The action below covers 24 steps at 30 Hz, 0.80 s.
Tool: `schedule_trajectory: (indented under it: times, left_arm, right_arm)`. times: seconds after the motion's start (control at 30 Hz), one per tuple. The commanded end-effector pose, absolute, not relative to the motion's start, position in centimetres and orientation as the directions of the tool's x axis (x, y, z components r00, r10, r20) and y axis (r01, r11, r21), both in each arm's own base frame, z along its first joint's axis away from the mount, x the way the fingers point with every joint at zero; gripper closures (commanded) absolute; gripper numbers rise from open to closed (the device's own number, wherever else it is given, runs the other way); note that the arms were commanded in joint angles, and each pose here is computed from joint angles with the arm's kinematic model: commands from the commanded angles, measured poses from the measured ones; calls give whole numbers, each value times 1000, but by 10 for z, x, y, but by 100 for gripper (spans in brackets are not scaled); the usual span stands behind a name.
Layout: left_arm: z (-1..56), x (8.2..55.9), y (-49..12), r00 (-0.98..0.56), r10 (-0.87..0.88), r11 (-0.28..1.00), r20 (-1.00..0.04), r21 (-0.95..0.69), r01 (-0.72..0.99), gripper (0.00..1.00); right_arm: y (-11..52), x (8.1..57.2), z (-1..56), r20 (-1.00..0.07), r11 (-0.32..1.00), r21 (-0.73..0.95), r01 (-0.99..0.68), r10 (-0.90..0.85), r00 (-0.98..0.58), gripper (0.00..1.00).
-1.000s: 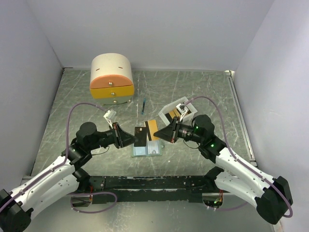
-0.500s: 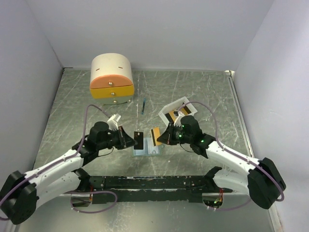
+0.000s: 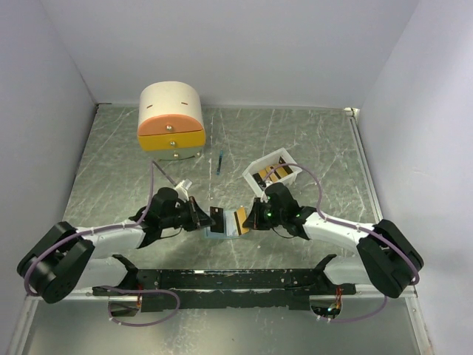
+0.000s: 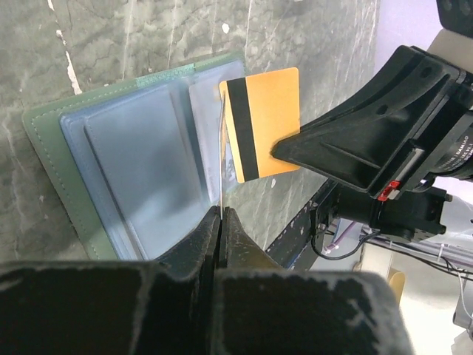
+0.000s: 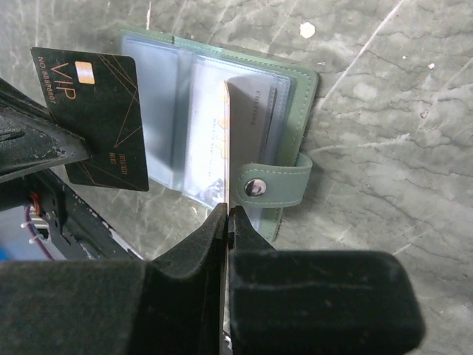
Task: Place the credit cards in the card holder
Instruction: Insert the credit card into the card holder.
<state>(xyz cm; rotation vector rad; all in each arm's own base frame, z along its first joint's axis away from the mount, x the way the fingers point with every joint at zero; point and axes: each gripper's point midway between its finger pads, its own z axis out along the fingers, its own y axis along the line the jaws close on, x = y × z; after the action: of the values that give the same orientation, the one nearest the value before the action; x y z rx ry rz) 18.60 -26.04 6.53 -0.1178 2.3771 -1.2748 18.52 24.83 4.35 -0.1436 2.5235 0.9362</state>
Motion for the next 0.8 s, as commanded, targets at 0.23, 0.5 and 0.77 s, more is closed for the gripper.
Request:
schedule_trajectory:
  times: [0.23, 0.5, 0.77]
  left_arm:
    - [59, 188, -273, -918, -261, 516, -299, -847, 129, 93]
    - [47, 185, -275, -931, -250, 512, -267, -852, 107, 93]
    - [41, 182, -276, -938, -247, 505, -245, -858, 92, 93]
  right_arm:
    - [231, 182, 24, -450, 816, 533, -224, 49, -892, 100]
    - [229, 182, 28, -463, 815, 535, -223, 61, -885, 100]
    - [229, 182, 29, -463, 812, 539, -223, 64, -884, 100]
